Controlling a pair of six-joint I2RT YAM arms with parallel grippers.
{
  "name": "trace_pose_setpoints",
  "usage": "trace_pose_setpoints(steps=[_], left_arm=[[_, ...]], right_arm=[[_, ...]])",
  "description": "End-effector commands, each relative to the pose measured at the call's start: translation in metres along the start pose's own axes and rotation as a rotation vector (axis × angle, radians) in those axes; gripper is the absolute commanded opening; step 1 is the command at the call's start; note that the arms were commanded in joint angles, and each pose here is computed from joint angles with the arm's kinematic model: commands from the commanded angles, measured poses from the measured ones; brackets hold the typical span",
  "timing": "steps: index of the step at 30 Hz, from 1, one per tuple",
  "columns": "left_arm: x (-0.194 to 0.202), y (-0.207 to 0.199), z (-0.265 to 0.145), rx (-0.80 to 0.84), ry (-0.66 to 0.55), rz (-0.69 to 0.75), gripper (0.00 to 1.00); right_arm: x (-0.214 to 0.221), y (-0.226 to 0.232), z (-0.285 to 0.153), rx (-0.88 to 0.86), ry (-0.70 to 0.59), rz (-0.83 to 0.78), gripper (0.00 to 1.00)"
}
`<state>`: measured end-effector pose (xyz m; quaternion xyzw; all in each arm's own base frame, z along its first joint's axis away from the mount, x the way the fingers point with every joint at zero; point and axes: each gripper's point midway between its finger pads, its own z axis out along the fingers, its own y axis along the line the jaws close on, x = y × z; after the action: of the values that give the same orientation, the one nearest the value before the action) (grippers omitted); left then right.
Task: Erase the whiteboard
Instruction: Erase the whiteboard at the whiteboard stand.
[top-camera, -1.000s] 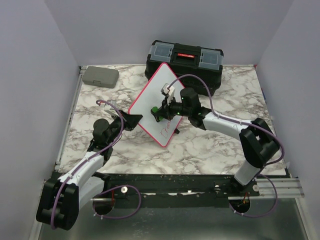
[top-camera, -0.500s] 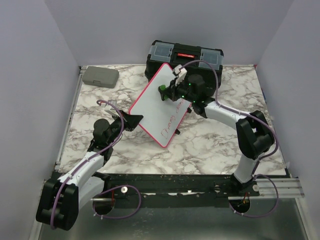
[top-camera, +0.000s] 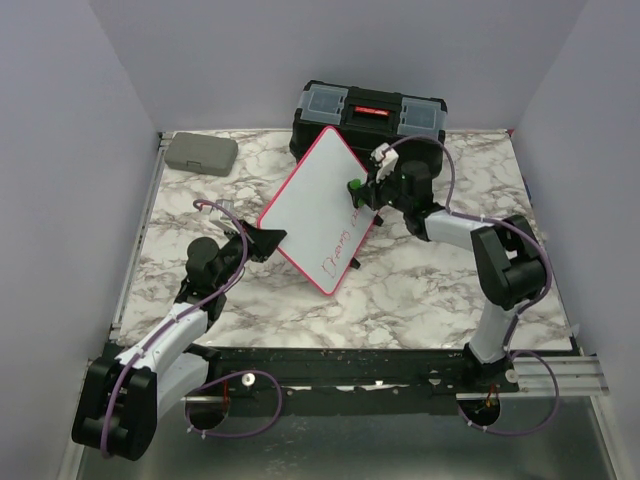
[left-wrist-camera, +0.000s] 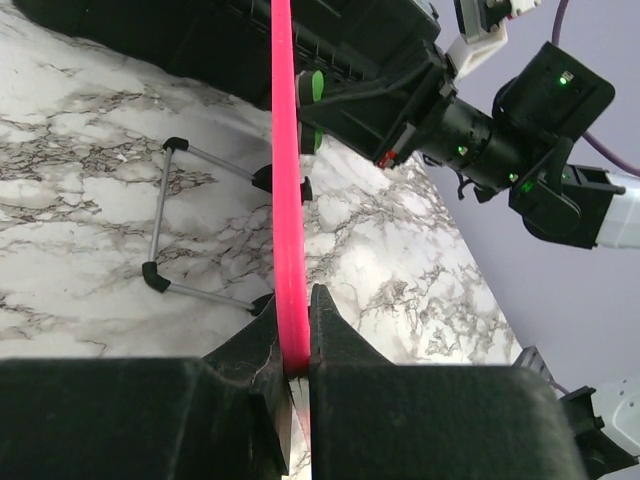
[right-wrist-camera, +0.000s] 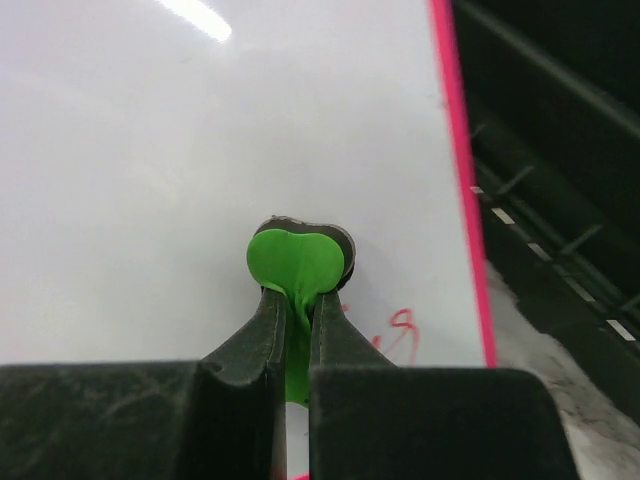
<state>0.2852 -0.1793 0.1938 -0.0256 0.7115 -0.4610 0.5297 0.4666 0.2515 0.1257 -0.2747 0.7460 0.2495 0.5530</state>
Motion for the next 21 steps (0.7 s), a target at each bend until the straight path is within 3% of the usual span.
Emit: trace_pose_setpoints(steps=[1, 7, 11, 21], left_arm=[[0.013, -0.025, -0.001, 0.115, 0.092, 0.01, 0.0], [0.012, -0.025, 0.0, 0.115, 0.088, 0.006, 0.0], [0.013, -0.025, -0.001, 0.113, 0.09, 0.007, 0.0], [0.012, -0.027, -0.003, 0.115, 0.092, 0.02, 0.0]], right_arm=[[0.008, 0.087, -0.011, -0.267, 0.003, -0.011, 0.01], [-0.001, 0.165, -0.031, -0.426, -0.016, -0.055, 0.01], [-0.007, 0.188, -0.041, -0.472, -0.051, -0.075, 0.01], [-0.031, 0.086, -0.009, -0.185, -0.128, -0.059, 0.01]])
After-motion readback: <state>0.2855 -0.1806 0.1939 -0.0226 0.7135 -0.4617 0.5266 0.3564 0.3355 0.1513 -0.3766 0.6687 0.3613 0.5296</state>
